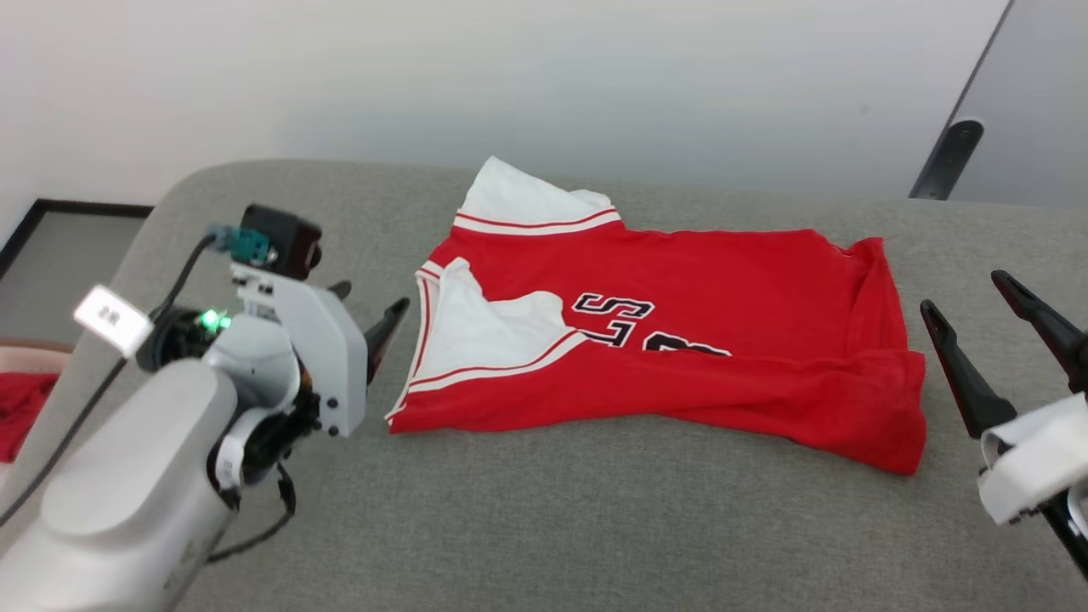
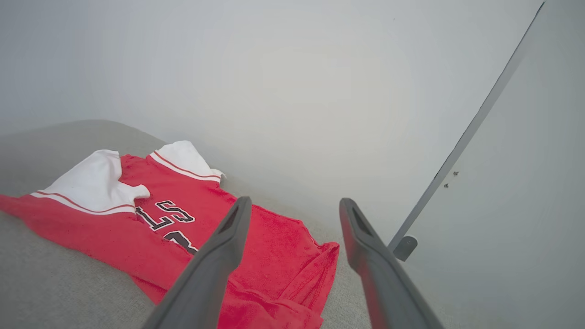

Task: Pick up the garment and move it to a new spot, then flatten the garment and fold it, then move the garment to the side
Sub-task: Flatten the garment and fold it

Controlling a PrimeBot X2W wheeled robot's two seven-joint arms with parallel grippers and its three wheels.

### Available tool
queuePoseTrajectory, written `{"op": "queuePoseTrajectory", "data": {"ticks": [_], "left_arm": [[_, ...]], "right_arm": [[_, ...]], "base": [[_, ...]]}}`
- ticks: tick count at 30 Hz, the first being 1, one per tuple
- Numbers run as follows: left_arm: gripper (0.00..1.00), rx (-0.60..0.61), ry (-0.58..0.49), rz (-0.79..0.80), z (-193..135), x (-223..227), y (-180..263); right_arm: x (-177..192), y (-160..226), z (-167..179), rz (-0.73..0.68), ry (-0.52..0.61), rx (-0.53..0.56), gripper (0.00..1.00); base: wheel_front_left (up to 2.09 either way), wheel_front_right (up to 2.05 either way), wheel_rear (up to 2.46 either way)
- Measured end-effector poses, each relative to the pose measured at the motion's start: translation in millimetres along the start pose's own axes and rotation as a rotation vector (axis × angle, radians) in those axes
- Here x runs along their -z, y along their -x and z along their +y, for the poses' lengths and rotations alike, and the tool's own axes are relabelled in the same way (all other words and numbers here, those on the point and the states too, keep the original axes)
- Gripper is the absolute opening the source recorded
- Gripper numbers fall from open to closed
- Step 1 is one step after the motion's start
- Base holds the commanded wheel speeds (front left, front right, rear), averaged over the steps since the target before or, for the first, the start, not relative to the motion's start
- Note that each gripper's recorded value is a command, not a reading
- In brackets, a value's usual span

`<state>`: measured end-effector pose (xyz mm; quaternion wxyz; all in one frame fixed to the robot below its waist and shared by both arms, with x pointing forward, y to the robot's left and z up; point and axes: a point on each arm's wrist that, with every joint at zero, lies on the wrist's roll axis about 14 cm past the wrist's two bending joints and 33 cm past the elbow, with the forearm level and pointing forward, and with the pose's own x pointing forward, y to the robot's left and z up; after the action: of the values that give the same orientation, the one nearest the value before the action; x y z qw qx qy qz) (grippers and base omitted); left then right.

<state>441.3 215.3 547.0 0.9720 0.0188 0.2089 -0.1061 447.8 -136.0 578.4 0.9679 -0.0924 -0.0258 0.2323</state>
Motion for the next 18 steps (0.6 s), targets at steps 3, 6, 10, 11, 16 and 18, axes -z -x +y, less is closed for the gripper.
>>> {"op": "queuePoseTrajectory", "data": {"ticks": [3, 6, 10, 11, 16, 18], "left_arm": [[1.00, 0.012, 0.029, -0.003, -6.6, 4.2, 4.5], [1.00, 0.028, 0.060, 0.016, -12.4, 12.0, 6.5], [1.00, 0.038, 0.076, 0.061, -15.0, 22.6, 5.1], [1.00, 0.044, 0.081, 0.082, -15.6, 26.1, 4.0], [1.00, 0.048, 0.109, 0.211, -13.7, 43.9, -5.6], [1.00, 0.038, 0.125, 0.273, -10.3, 52.1, -11.9]], "right_arm": [[-8.7, 12.8, -4.4, -0.088, 0.041, 0.046, 1.00], [-17.1, 26.2, -10.1, -0.169, 0.069, 0.104, 1.00], [-13.8, 43.9, -16.9, -0.216, 0.051, 0.192, 1.00], [-10.5, 46.8, -16.4, -0.211, 0.046, 0.204, 1.00], [-7.1, 57.1, -22.4, -0.213, 0.035, 0.263, 1.00], [-5.7, 58.9, -25.8, -0.209, 0.030, 0.282, 1.00]], "base": [[0.00, 0.00, 0.00], [0.00, 0.00, 0.00], [0.00, 0.00, 0.00], [0.00, 0.00, 0.00], [0.00, 0.00, 0.00], [0.00, 0.00, 0.00]]}}
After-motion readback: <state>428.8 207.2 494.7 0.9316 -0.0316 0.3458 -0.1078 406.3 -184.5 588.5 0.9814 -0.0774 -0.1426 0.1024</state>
